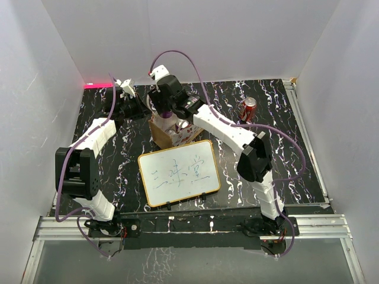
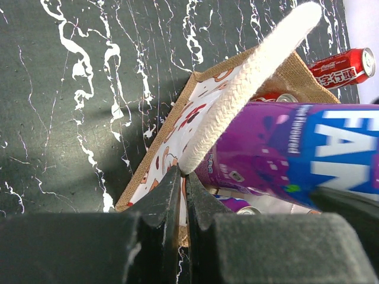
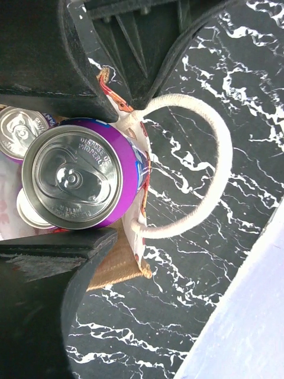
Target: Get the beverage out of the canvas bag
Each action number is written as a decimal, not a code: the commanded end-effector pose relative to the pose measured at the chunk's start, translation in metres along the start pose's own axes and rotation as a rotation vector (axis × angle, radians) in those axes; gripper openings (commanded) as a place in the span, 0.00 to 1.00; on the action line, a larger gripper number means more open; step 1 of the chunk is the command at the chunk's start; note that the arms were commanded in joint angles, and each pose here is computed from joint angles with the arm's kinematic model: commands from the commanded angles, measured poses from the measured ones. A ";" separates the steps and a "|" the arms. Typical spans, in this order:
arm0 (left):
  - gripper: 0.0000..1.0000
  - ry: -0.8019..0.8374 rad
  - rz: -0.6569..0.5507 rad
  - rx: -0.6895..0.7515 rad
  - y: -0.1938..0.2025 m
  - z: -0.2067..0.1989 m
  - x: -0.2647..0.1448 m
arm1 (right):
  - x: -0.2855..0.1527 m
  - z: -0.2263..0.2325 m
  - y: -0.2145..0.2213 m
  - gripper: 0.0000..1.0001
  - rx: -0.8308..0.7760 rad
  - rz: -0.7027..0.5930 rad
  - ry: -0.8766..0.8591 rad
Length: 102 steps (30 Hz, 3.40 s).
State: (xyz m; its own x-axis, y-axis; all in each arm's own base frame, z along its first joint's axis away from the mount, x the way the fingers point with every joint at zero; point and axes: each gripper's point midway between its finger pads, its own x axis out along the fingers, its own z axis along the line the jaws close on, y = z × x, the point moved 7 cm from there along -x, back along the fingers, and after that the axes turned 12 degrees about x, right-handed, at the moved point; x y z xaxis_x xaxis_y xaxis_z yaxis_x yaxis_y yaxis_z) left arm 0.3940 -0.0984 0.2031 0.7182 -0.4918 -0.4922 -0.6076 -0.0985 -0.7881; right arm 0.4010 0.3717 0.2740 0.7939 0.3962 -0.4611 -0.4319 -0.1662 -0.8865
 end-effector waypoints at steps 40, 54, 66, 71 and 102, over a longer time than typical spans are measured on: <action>0.00 0.027 -0.032 -0.001 -0.008 -0.006 -0.010 | -0.111 -0.229 0.003 0.08 0.462 -0.243 0.415; 0.00 0.039 -0.020 -0.011 -0.007 -0.006 -0.006 | -0.035 -0.257 0.032 0.08 0.390 -0.110 0.493; 0.00 0.034 -0.010 -0.016 -0.004 -0.004 -0.004 | 0.000 -0.274 0.048 0.08 0.364 -0.045 0.535; 0.00 0.033 -0.011 -0.016 -0.004 -0.004 -0.004 | 0.005 -0.276 0.055 0.10 0.366 -0.022 0.547; 0.00 0.050 -0.030 -0.016 -0.008 -0.009 -0.008 | -0.043 -0.236 0.046 0.91 0.465 0.014 0.321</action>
State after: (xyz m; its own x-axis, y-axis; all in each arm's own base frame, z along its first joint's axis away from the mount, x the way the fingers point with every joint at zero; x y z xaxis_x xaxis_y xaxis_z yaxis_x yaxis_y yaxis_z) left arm 0.3931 -0.1016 0.2045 0.7084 -0.5151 -0.4826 -0.6169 -0.1195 -0.7779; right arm 0.4660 0.1230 0.1927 0.7798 -0.0309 -0.6253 -0.6087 0.1964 -0.7687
